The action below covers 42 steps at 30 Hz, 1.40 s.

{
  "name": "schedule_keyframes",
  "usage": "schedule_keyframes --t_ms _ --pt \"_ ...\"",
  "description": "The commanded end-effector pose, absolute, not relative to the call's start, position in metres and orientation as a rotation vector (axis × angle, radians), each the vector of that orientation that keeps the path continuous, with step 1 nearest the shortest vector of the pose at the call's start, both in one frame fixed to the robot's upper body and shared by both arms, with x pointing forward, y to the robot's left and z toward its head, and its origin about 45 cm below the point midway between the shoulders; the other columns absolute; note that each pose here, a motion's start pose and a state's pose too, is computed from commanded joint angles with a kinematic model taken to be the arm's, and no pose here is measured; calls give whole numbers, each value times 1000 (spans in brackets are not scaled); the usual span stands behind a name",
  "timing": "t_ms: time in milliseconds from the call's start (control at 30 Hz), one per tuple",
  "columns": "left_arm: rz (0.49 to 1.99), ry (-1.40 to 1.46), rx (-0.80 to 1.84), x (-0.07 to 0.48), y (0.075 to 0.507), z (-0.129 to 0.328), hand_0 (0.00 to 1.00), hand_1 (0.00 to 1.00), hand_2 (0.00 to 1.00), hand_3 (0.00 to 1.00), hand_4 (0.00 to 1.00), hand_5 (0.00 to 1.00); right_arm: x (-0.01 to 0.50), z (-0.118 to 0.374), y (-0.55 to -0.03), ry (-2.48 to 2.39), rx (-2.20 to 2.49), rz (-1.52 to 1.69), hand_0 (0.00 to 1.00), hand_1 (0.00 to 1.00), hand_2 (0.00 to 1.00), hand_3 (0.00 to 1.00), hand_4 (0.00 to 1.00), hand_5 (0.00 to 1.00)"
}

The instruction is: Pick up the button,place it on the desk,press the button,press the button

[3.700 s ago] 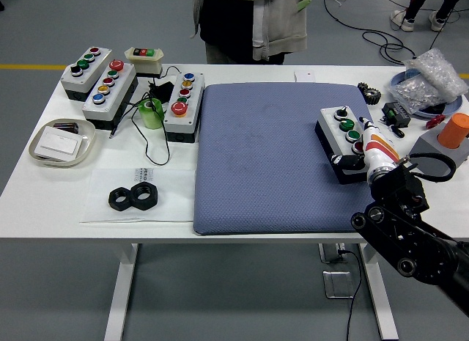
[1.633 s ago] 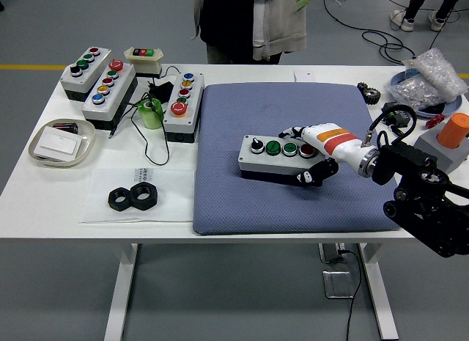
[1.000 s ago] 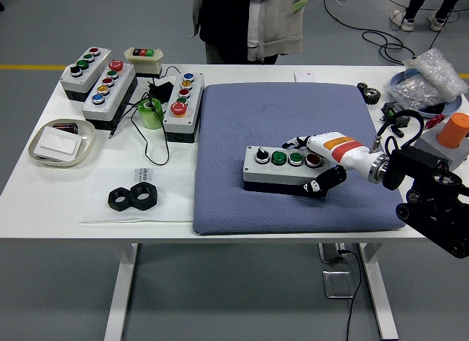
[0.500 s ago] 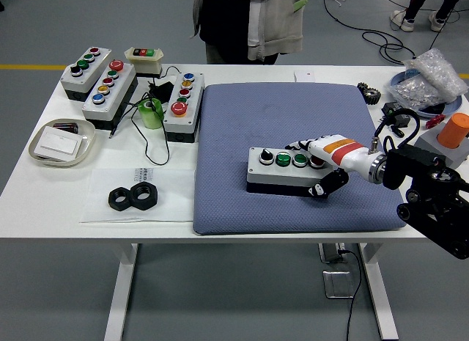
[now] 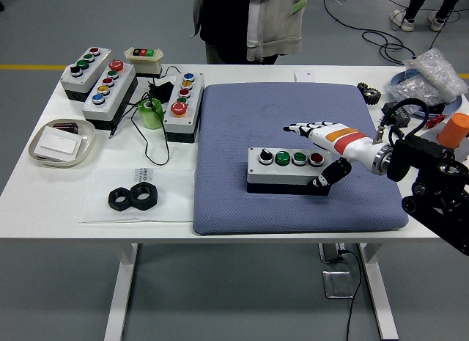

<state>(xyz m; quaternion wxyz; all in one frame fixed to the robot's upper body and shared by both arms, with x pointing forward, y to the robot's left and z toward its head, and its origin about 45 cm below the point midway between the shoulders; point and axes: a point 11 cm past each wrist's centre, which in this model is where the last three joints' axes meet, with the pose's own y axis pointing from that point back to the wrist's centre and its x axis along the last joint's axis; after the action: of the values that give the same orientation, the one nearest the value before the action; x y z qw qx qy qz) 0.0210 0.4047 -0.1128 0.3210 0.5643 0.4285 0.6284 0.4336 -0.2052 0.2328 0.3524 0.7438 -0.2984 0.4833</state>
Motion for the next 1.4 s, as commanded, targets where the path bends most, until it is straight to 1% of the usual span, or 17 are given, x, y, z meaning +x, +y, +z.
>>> schedule_keyframes --t_ms 33,200,233,400,433,600,633,833,867,1033,1067,1233,1267,1400 --pt "1651 1125 1482 21 405 -113 778 819 898 824 591 998 432 239 -206 -805 1943 1249 987 878 998 998 983 69" --pt "1652 1126 1482 20 405 -113 778 819 898 824 591 998 426 265 -218 -960 1999 1235 987 878 998 998 983 69" --pt "1652 1126 1483 20 406 -113 778 819 899 824 592 998 424 270 -219 -975 2007 1246 921 788 877 998 898 25" --pt "1650 1126 1486 19 406 -113 778 819 899 824 592 998 406 288 -230 -1040 1973 1317 921 788 877 998 898 25" --pt "1649 1127 1487 18 406 -113 779 819 899 824 590 998 404 290 -232 -1058 1971 1322 478 329 425 909 703 2" --pt "1646 1127 1490 18 406 -113 779 819 899 824 590 998 390 288 -237 -1087 2003 1327 478 329 425 909 703 2" --pt "1646 1127 1490 17 406 -113 781 820 899 823 593 998 388 287 -238 -1087 2010 1322 239 85 218 795 685 2" --pt "1642 1128 1494 16 406 -113 781 820 899 823 593 998 383 266 -241 -1032 2012 1236 239 85 218 795 685 2" --pt "1642 1129 1494 16 406 -113 780 819 899 822 595 998 383 264 -241 -1031 2007 1224 263 67 220 762 621 2" --pt "1639 1131 1497 15 405 -113 780 819 899 822 595 998 385 251 -242 -996 1978 1160 263 67 220 762 621 2" --pt "1638 1131 1499 15 405 -113 780 820 899 822 592 998 385 246 -243 -980 1970 1138 268 51 207 761 587 2" --pt "1637 1132 1501 14 405 -113 780 820 899 822 592 998 386 236 -245 -956 1959 1093 268 51 207 761 587 2" --pt "1637 1132 1502 14 405 -113 781 819 899 821 590 998 387 234 -245 -953 1956 1088 242 37 192 760 585 2" --pt "1636 1133 1503 13 405 -113 781 819 899 821 590 998 388 231 -245 -946 1950 1079 242 37 192 760 585 2"
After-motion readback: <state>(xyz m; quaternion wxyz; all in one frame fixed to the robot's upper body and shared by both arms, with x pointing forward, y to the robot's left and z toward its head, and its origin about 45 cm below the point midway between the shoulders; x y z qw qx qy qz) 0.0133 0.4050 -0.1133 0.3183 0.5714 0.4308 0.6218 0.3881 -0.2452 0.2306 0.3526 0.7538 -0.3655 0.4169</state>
